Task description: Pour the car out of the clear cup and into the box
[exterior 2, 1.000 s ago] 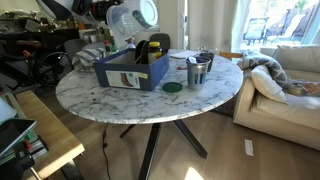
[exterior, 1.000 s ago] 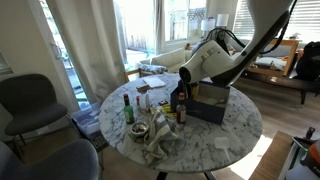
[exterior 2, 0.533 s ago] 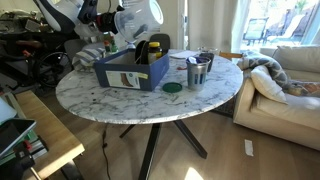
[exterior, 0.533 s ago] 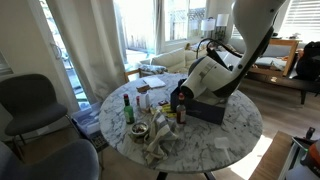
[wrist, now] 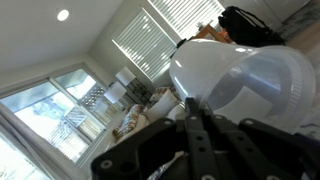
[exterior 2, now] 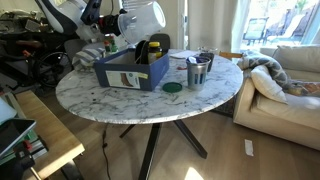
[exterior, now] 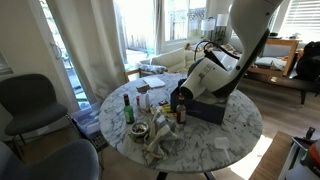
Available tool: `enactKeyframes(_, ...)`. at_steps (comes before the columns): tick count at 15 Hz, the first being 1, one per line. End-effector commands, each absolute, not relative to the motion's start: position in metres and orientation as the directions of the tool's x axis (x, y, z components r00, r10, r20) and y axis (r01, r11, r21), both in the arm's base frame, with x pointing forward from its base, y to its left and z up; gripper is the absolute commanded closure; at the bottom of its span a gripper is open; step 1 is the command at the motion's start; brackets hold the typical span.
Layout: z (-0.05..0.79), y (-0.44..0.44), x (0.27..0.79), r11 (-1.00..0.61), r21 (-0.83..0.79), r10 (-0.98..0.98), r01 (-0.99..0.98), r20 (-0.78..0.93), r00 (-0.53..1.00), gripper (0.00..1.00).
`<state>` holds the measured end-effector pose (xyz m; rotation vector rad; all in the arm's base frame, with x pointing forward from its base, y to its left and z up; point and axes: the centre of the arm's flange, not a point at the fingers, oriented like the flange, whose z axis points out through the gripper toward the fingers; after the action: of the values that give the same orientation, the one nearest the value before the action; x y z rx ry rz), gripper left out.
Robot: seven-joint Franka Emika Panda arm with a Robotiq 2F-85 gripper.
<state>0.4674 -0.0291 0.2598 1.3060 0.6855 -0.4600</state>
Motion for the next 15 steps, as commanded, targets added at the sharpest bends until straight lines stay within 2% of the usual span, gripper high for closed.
enactKeyframes(1,0.304,-0.037,0.467,0.04,0.755,0.155,0.654,-0.652,0.742,0.99)
enactKeyframes(9,0.405,-0.061,0.442,-0.296,0.852,0.293,0.432,-0.35,0.89,0.99)
enactKeyframes(15,0.431,-0.088,0.43,-0.509,0.826,0.334,0.24,-0.067,0.94,0.99)
